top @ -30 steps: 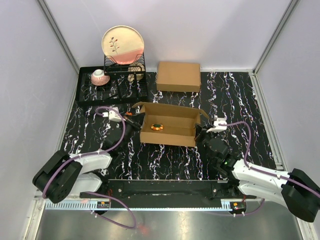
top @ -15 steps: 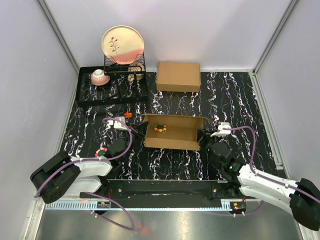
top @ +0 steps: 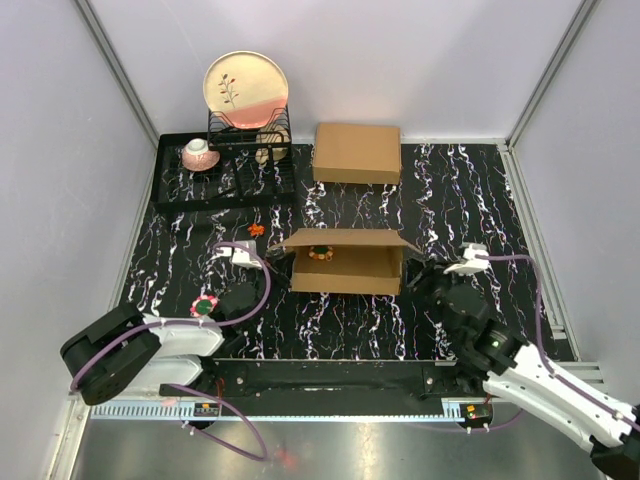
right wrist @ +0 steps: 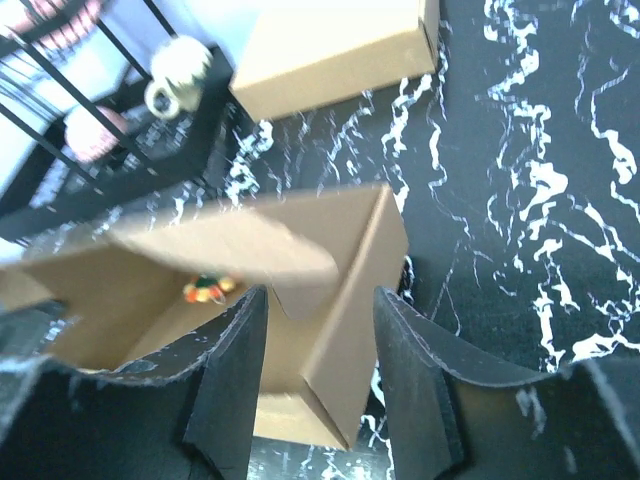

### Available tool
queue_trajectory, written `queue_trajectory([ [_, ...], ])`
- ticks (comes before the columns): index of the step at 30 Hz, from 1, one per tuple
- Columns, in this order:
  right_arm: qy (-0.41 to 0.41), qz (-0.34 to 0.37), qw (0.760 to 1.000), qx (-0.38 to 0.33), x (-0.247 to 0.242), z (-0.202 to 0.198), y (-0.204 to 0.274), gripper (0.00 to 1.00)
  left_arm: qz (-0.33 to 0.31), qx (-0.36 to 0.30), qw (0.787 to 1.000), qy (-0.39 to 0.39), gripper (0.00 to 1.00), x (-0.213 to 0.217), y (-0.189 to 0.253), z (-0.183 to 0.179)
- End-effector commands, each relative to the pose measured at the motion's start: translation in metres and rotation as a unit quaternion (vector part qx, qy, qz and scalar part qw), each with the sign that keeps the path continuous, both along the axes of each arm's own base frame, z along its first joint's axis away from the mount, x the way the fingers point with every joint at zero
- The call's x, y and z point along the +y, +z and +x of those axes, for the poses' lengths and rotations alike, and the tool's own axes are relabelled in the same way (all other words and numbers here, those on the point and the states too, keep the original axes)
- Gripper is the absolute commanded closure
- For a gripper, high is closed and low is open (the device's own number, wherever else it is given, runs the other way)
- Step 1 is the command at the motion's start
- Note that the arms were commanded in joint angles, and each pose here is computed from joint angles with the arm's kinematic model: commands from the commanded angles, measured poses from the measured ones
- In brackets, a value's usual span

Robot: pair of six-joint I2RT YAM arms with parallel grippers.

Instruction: Fold the paper box

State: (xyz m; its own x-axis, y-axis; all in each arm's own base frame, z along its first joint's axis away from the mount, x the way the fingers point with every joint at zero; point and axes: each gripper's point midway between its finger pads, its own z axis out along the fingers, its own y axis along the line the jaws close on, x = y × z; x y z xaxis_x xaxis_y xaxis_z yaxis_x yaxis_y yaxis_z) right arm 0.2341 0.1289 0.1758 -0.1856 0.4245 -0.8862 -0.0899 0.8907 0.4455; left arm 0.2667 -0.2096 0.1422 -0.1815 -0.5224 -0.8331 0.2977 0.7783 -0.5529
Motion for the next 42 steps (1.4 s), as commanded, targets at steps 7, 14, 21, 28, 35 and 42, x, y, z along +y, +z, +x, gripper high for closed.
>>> queue_trajectory([
  [7,0.042,0.051,0.994,-0.088,-0.021,-0.031,0.089,0.45,0.077,0.035,0.996,0.02,0.85,0.007,-0.039,-0.005],
  [14,0.098,0.04,0.99,-0.091,0.032,-0.009,0.114,0.45,0.098,0.035,0.995,0.007,0.77,-0.002,-0.038,-0.013],
  [21,0.138,-0.004,0.989,-0.042,0.085,0.019,0.058,0.51,0.11,0.068,0.992,-0.008,0.69,-0.005,-0.048,-0.029],
  [28,0.154,-0.034,0.987,0.033,0.102,0.023,-0.018,0.66,0.093,0.109,0.989,-0.043,0.66,0.0,-0.04,-0.057],
  [35,0.146,-0.045,0.985,0.082,0.093,0.014,-0.064,0.66,0.059,0.081,0.989,-0.109,0.66,-0.003,0.003,-0.094],
  [42,0.126,-0.061,0.985,0.101,0.082,0.013,-0.082,0.61,0.013,0.045,0.993,-0.11,0.63,0.012,0.066,-0.1],
])
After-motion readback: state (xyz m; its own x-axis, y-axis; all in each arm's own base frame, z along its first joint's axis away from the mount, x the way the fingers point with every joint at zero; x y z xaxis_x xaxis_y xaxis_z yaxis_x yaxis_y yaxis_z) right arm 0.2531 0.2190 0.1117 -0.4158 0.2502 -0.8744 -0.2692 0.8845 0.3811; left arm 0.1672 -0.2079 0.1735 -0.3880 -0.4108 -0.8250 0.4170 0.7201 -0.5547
